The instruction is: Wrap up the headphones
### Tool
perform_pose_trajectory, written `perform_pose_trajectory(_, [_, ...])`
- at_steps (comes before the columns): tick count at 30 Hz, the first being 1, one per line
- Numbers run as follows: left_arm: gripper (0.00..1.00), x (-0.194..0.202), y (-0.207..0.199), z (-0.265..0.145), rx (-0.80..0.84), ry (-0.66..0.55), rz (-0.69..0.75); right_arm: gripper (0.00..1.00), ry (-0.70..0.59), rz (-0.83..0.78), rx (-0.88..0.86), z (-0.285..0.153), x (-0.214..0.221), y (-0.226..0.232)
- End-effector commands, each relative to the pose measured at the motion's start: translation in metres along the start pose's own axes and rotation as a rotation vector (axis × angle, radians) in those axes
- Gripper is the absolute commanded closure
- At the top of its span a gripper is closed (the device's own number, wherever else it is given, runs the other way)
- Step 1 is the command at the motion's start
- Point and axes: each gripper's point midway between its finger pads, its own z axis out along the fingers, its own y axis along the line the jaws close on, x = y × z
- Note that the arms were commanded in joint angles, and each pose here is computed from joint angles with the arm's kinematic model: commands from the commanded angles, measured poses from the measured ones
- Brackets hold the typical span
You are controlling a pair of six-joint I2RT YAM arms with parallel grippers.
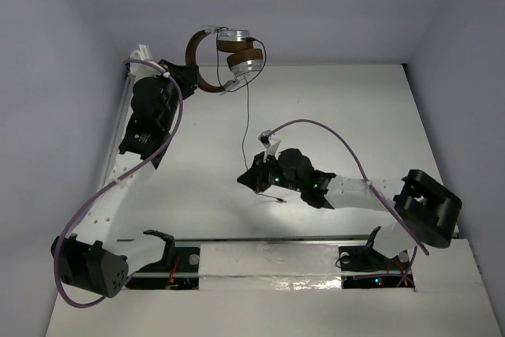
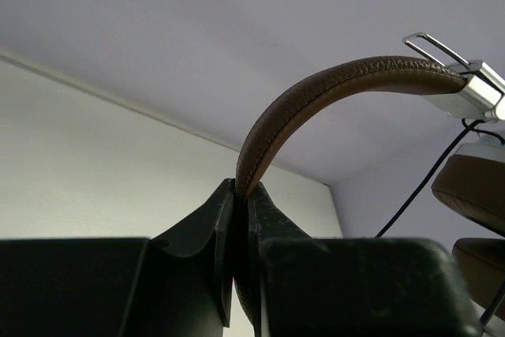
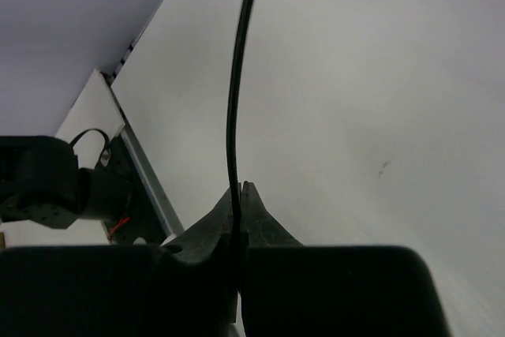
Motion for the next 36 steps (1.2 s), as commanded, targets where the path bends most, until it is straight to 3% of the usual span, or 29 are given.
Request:
perform_pose_trajectory(1, [1.00, -0.013, 0.030, 0.011, -0.120, -0.127, -0.008, 1.00, 0.019, -0.070, 0.092, -0.010, -0.008, 0.014])
perform_pose_trajectory(9, [1.00, 0.035, 0.096, 0.021, -0.310, -0.122, 0.050, 1.00, 0.193, -0.179, 0.258, -0.028, 0.018, 0.026])
perform_pose_trajectory(15, [1.00, 0.075, 0.118, 0.023, -0.381, -0.064, 0.149, 1.00, 0.161, -0.271, 0.331, -0.047, -0.020, 0.055])
perform_pose_trajectory(21, [1.00, 0.136, 0.119, 0.016, -0.338, 0.057, 0.236, 1.00, 0.106, -0.405, 0.460, -0.068, -0.068, 0.052])
perform_pose_trajectory(26, [1.00, 0.183, 0.100, 0.005, -0.182, 0.193, 0.315, 1.00, 0.048, -0.497, 0.533, -0.078, -0.101, 0.053])
perform_pose_trajectory(33, [1.00, 0.216, 0.091, -0.019, -0.068, 0.316, 0.389, 1.00, 0.017, -0.548, 0.640, -0.086, -0.126, 0.034])
perform_pose_trajectory(36, [1.00, 0.225, 0.087, -0.025, -0.035, 0.348, 0.385, 1.00, 0.025, -0.533, 0.595, -0.082, -0.127, 0.035])
